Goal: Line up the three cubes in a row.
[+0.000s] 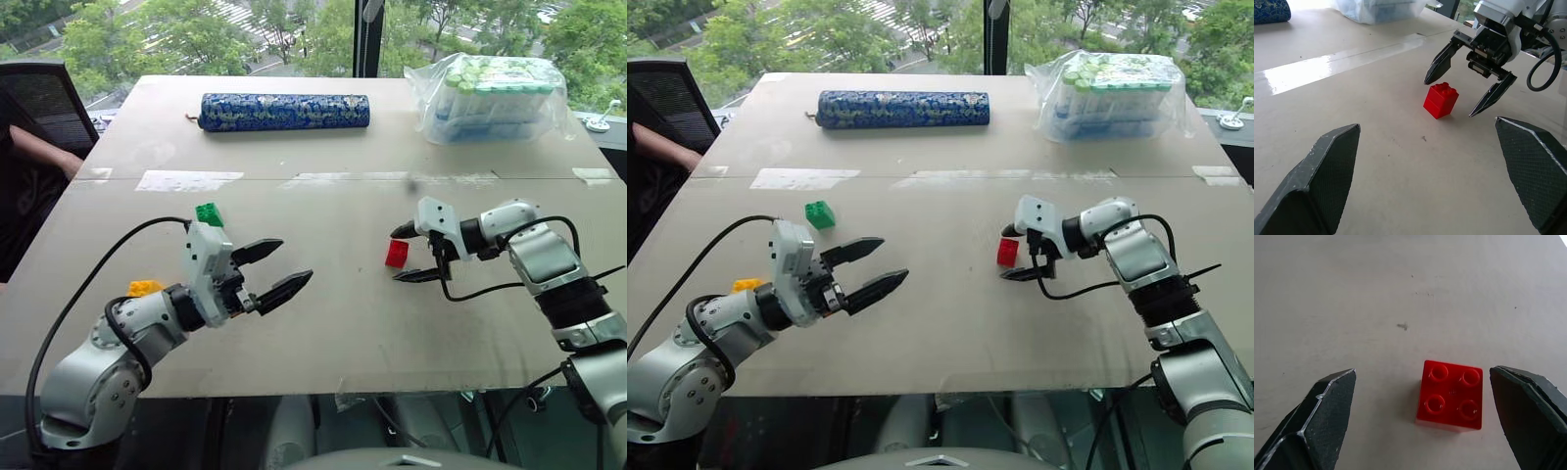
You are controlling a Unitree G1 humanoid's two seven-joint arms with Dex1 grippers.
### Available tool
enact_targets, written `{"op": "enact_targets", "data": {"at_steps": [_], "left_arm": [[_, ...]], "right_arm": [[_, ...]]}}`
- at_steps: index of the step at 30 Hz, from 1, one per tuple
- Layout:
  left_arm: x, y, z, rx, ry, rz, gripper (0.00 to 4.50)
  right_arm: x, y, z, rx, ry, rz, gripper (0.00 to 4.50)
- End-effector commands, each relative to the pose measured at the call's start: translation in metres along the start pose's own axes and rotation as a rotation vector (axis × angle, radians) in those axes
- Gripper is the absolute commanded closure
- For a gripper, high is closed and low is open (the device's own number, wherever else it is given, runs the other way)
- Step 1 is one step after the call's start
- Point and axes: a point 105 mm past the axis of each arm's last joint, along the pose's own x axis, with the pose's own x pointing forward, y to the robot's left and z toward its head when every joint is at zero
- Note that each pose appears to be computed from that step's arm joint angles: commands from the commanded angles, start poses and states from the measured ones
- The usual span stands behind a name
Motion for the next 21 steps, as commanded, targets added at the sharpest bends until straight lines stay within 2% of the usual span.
{"op": "enact_targets", "data": {"at_steps": [1, 2, 5, 8, 9, 10, 21], "left_arm": [[0.0, 0.001, 0.006, 0.036, -0.019, -0.018, 0.0], [-0.001, 0.001, 0.006, 0.037, -0.018, -0.018, 0.0], [-0.002, 0.0, 0.006, 0.037, -0.016, -0.018, 0.0], [-0.003, 0.0, 0.005, 0.036, -0.014, -0.013, 0.0], [-0.004, 0.0, 0.005, 0.036, -0.014, -0.011, 0.0], [-0.004, 0.0, 0.005, 0.036, -0.013, -0.01, 0.0], [-0.005, -0.002, 0.006, 0.043, -0.013, -0.003, 0.0]], "right_arm": [[-0.002, -0.017, 0.001, -0.003, 0.015, -0.077, 0.01], [-0.002, -0.018, 0.0, 0.002, 0.019, -0.08, 0.01], [-0.001, -0.02, -0.001, 0.007, 0.021, -0.078, 0.88], [-0.001, -0.02, 0.001, 0.002, 0.014, -0.069, 2.16], [0.0, -0.02, 0.002, 0.001, 0.008, -0.063, 2.85], [-0.001, -0.019, 0.004, -0.003, 0.001, -0.048, 3.21], [-0.004, -0.028, 0.01, -0.069, 0.014, 0.036, 3.25]]}}
